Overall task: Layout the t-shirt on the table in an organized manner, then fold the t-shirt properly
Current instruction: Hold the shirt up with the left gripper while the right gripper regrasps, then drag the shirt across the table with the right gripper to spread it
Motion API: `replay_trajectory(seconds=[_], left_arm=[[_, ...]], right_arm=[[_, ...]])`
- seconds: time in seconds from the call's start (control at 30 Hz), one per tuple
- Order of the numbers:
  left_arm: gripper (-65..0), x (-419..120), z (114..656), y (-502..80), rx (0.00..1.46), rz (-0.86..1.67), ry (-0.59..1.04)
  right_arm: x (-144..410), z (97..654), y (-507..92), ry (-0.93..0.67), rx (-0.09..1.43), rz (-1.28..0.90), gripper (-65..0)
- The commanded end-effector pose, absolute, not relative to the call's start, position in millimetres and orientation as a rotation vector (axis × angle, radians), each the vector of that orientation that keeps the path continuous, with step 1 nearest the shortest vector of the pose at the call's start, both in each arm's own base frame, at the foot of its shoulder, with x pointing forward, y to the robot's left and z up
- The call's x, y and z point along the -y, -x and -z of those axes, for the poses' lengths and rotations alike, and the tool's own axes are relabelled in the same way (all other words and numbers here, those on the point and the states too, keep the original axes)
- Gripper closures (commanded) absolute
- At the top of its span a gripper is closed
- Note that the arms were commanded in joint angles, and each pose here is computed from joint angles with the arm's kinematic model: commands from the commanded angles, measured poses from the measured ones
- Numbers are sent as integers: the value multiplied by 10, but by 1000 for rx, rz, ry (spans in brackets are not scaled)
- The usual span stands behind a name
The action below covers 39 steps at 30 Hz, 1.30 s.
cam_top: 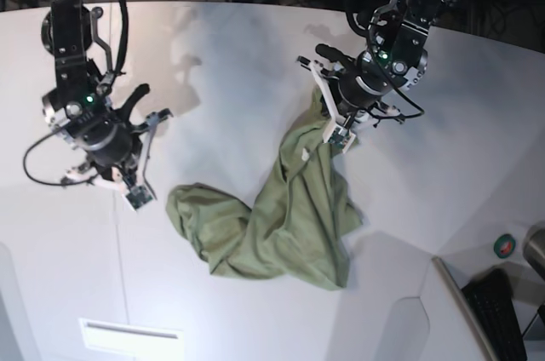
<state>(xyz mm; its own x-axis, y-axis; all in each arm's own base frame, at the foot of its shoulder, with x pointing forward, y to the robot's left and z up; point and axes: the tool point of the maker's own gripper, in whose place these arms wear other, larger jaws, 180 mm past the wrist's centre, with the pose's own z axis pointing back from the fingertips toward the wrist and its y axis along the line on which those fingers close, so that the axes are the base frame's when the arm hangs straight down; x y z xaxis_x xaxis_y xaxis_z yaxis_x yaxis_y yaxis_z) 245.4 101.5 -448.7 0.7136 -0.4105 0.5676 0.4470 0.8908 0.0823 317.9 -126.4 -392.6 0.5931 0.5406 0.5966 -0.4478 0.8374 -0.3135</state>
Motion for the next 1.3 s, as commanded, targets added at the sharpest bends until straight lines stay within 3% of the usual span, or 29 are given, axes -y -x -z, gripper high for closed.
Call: replay_trajectory(seconds=[0.0,0.1,0.13,0.17,0.33,0.63,0.93,1.0,1.07,1.17,1.27], left_arm=[[0,-1004,4389,-2547,658,474,60],[0,-1035,4374,-2558,662,470,55],[0,-1092,4368,-2562,662,453,46],[0,-1180,4377,-2543,658,425,35],[0,-1632,4275,-2559,679,305,-35],[0,-1692,4270,-2475,672,291,-44],[0,-1728,4262,-2481,674,286,-52],[0,-1728,4262,-2481,674,286,-52],[0,-1731,4272,-2476,671,285,-52],[0,-1740,4260,-2501,676,284,-56],[0,-1787,4216,-2548,688,284,-67]], right_arm=[[1300,3873,-3324,163,752,-588,-44],[1174,3953,-3482,144,736,-627,-338],[1146,3961,-3531,139,735,-629,-405],[1133,3930,-3620,137,747,-627,-432],[873,4126,-4023,41,748,-598,-419],[416,3989,-4354,-217,773,-473,-419],[472,4518,-4174,-253,647,-416,-417],[476,4569,-4137,-256,631,-414,-396],[471,4593,-4107,-259,624,-417,-290],[480,4566,-4123,-259,630,-413,-2],[593,4453,-4082,-219,626,-432,0]])
